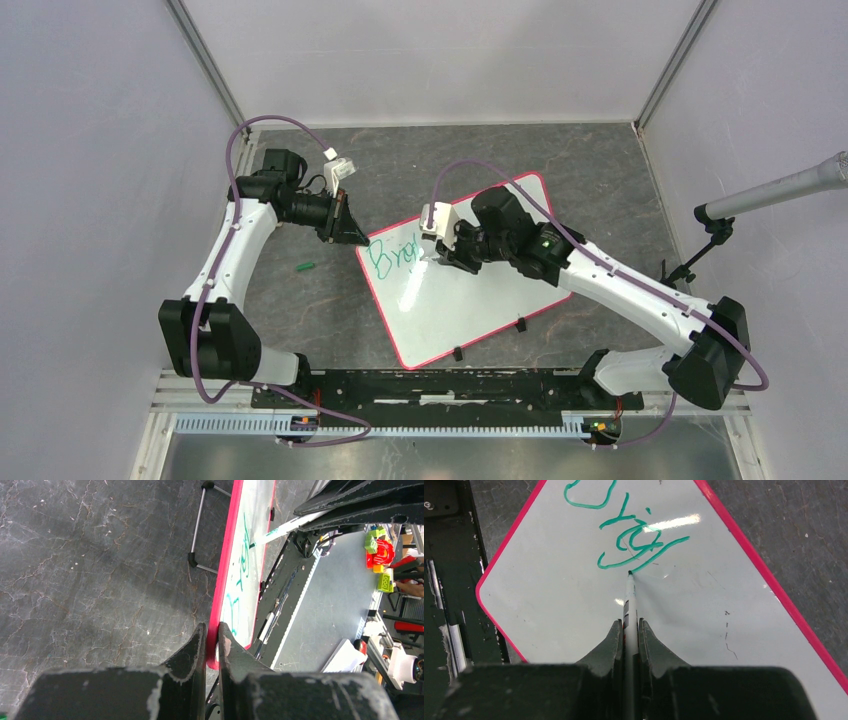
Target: Write a sentence on the whiteboard
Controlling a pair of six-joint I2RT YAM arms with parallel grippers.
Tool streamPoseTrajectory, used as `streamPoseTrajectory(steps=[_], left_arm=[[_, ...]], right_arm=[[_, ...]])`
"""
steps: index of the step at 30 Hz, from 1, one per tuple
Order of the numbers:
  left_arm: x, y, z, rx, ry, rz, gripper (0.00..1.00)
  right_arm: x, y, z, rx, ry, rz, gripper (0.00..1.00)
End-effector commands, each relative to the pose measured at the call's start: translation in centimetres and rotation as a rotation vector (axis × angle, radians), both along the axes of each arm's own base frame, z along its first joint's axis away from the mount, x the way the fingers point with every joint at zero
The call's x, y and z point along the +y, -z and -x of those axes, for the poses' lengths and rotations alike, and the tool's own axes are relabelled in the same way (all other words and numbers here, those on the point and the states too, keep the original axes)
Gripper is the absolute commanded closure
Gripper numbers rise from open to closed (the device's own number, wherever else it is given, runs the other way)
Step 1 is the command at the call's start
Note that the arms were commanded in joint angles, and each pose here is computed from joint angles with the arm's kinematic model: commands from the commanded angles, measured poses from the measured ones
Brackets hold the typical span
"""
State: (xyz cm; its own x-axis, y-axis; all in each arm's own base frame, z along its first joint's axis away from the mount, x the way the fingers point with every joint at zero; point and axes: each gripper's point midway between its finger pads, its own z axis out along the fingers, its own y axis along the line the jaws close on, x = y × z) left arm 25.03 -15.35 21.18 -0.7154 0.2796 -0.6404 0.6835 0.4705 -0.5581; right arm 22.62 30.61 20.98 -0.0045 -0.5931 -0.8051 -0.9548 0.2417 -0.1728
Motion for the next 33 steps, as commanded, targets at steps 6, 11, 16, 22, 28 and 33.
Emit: streamPoseTrajectory(steps=[6,11,16,22,28,33], left_arm=[[-1.0,0.4,0.5,-0.015,0.074,-0.002,0.98],[-1.0,0.4,0.6,-0.015,0.074,-0.003,0.98],[-1.0,0.4,0.6,-0.017,0.075,-0.005,0.98],[-1.0,0.4,0.6,-0.019,0.076,-0.007,0.98],[-0.9,0.5,0.6,-0.018,0.074,-0.009,0.98],[-0.9,0.5,0.6,-0.015,0.072,-0.011,0.98]], right_arm=[[0.6,-3.0,-0.5,-0.052,0.010,-0.050,1.00],[1.1,-5.0,-1.6,-0.098,0.028,-0.076,1.00],[1.5,-4.5,-2.2,-0.101,0.028,-0.064,1.00],[1.6,-3.4,-2.4,-0.094,0.027,-0.041,1.00],[0.9,-3.1,-3.0,-0.098,0.054,-0.023,1.00],[-0.5,-3.2,-3.5,-0.107,0.083,-0.014,1.00]])
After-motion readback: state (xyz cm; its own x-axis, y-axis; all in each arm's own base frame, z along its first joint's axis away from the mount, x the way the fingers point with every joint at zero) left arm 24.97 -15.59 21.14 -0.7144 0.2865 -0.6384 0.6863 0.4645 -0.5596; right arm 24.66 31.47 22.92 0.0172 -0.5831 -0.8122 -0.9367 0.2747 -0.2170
